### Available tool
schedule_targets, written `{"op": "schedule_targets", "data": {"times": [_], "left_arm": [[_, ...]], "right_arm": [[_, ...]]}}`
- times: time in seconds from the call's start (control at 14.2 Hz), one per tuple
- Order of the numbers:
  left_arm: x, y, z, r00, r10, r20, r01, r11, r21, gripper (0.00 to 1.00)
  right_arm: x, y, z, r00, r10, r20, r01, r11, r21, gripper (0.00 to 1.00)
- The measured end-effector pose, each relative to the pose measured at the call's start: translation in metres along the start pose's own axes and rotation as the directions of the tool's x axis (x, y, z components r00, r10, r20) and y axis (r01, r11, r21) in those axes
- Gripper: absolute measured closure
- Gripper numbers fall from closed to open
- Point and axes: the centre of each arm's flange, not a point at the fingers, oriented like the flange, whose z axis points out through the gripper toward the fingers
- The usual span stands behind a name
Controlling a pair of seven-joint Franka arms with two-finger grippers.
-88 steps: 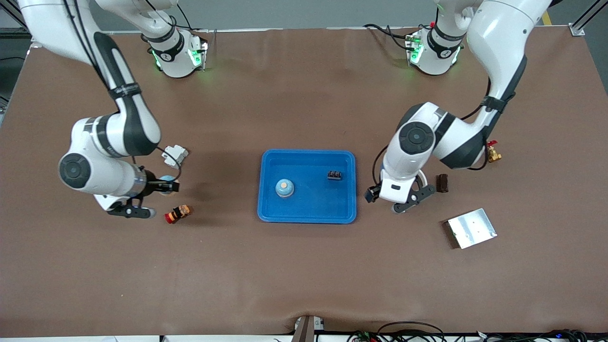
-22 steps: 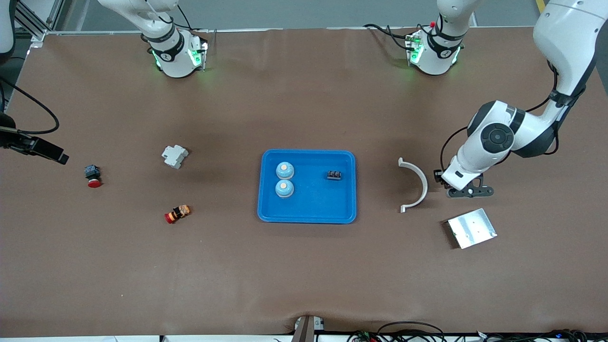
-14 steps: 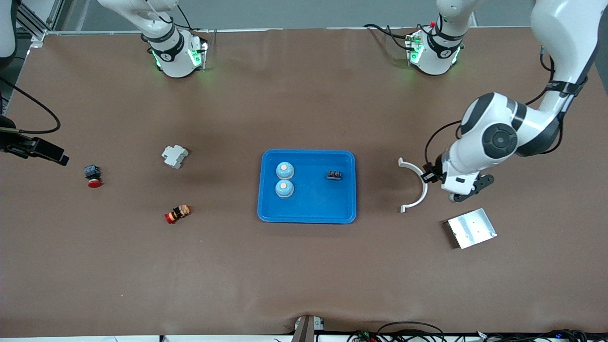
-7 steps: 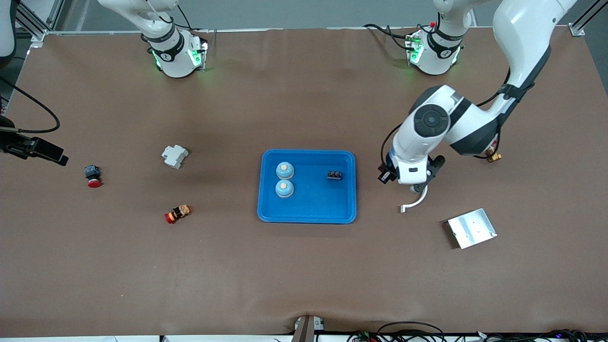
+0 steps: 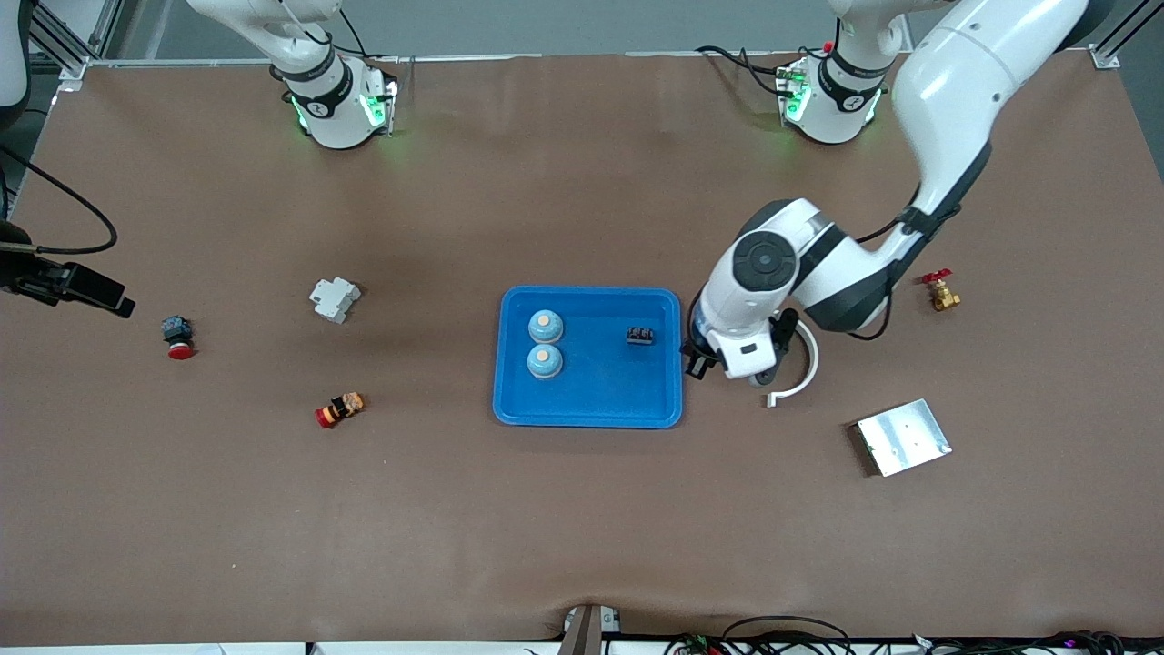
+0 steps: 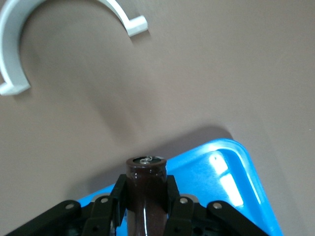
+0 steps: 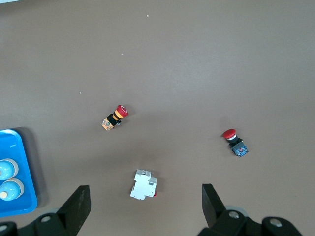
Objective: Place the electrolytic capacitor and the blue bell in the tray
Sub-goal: 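Carry the second capacitor over the blue tray with the left gripper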
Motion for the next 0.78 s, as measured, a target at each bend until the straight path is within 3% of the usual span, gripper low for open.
{"op": "schedule_targets", "data": {"times": [0.28, 0.78], "left_arm": [[-0.034, 0.016, 0.029, 0.997, -0.077, -0.031, 0.077, 0.997, 0.005, 0.65], [-0.042, 0.048, 0.049, 0.968, -0.243, -0.055, 0.241, 0.970, -0.041, 0.65]], "right_arm": [[0.000, -0.001, 0.000, 1.000, 0.000, 0.001, 0.000, 1.000, 0.011, 0.00], [0.000, -0.001, 0.000, 1.000, 0.000, 0.001, 0.000, 1.000, 0.012, 0.00]]}}
